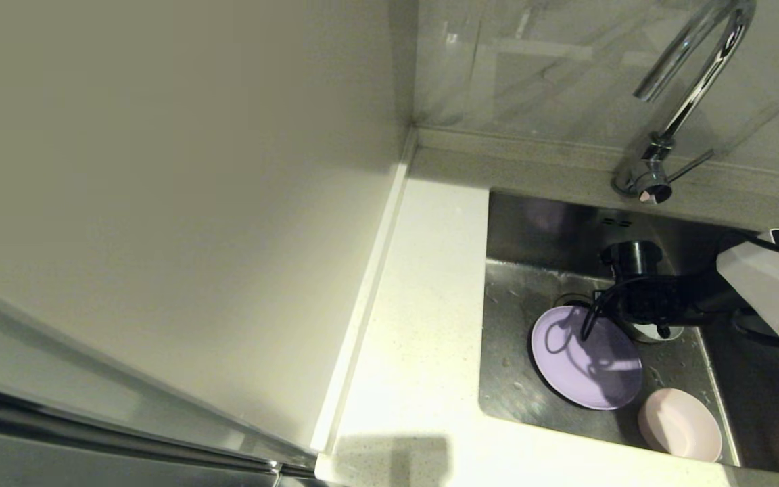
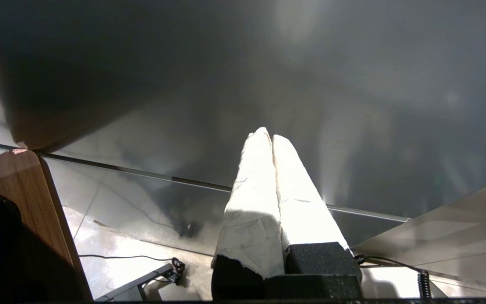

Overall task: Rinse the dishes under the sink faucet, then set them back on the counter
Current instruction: Put a bowl back to the table from the sink

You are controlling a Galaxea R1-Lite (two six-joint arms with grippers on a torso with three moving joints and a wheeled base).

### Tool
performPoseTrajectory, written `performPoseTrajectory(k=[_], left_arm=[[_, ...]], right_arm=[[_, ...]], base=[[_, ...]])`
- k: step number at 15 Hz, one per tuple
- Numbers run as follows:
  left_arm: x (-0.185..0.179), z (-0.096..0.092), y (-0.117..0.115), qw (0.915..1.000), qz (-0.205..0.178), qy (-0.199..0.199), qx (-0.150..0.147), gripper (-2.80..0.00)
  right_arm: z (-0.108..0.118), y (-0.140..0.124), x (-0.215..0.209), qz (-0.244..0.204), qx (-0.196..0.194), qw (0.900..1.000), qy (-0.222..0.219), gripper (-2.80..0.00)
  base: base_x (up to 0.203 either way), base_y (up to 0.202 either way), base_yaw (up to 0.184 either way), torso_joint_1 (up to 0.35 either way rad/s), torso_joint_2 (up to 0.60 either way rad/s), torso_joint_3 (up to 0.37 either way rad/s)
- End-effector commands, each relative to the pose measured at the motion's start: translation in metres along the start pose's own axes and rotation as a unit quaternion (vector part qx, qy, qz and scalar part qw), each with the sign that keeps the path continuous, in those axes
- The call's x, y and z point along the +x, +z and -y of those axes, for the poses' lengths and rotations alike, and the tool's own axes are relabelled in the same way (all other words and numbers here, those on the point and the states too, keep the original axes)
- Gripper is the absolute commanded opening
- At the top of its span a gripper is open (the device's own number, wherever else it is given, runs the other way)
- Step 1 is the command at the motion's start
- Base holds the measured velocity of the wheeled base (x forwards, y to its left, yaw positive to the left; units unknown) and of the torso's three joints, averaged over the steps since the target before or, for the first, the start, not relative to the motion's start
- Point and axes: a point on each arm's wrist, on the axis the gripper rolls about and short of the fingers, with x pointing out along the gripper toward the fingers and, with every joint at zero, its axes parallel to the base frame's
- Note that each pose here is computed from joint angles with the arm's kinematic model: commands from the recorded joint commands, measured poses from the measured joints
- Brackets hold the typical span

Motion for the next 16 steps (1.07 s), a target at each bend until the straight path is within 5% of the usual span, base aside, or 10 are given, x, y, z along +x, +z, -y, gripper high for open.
performPoseTrajectory(k=[1,8,16], left_arm=[[0.000,0.000,-0.001,1.0000,-0.001,0.000,0.000,-2.80],[0.000,0.000,-0.001,1.0000,-0.001,0.000,0.000,-2.80],[0.000,0.000,0.000,1.0000,-0.001,0.000,0.000,-2.80]], right_arm=[[-0.001,-0.001,0.002,0.000,0.000,1.000,-0.003,-2.80],[0.002,0.002,-0.003,0.003,0.003,1.000,-0.004,-2.80],[0.032,0.012,-0.064,0.028,0.031,0.999,0.000,-2.80]], base=[[0.000,0.000,0.000,0.000,0.00,0.000],[0.000,0.000,0.000,0.000,0.00,0.000],[0.000,0.000,0.000,0.000,0.00,0.000]])
